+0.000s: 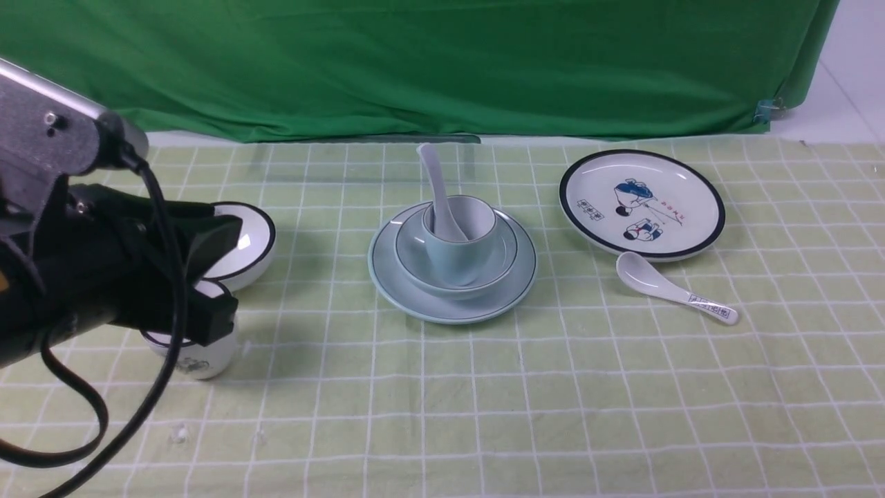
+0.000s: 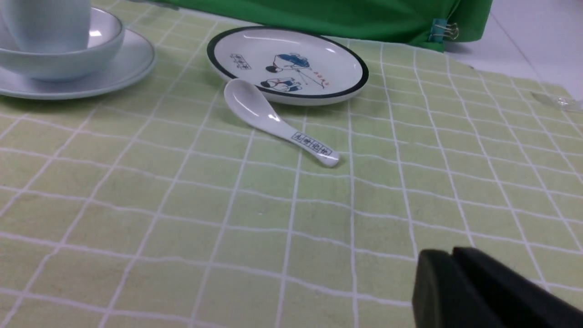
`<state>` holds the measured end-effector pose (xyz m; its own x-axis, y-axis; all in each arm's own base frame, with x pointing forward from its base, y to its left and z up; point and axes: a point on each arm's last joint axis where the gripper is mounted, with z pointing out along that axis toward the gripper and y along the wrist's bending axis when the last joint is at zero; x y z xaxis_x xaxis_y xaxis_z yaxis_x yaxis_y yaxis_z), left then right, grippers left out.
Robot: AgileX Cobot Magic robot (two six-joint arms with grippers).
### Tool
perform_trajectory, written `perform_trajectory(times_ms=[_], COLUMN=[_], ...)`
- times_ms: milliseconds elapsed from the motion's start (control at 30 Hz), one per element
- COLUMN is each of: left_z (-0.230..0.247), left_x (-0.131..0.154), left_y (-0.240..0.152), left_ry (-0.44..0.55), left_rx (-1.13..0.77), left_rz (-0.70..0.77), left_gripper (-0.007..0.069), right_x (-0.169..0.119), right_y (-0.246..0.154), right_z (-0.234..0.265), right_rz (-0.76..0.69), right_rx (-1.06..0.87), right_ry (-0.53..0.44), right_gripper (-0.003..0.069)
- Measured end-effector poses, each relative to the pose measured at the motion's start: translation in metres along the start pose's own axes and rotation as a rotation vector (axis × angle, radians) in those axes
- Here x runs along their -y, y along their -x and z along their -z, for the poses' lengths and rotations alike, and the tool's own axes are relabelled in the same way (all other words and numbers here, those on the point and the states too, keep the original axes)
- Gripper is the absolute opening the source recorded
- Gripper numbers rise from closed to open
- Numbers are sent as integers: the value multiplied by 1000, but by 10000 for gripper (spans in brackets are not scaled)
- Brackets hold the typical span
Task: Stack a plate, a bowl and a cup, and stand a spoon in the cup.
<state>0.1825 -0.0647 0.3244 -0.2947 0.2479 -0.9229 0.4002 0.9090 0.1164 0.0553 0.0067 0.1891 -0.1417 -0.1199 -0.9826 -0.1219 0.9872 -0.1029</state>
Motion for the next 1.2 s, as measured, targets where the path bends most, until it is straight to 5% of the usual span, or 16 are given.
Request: perform_trajectory(times_ms=[200,500,1000,1200], left_z=[16,69,79,80], left_x=[0,-1,16,14], left_y=[-25,-116,-176,-178], left_ry=[61,335,248,296], left_rx=[135,607,192,181], left_rz=[-19,-35,164,205], left_gripper=[113,127,125,1], right_x=[0,0,0,0], right_y=[0,0,0,0], right_z=[0,0,0,0], right_rz=[0,0,-1,-1], right_rx=[-2,-4,-5,-4], right_ry=[0,-2,-5,-5], right_gripper=[74,106,150,165])
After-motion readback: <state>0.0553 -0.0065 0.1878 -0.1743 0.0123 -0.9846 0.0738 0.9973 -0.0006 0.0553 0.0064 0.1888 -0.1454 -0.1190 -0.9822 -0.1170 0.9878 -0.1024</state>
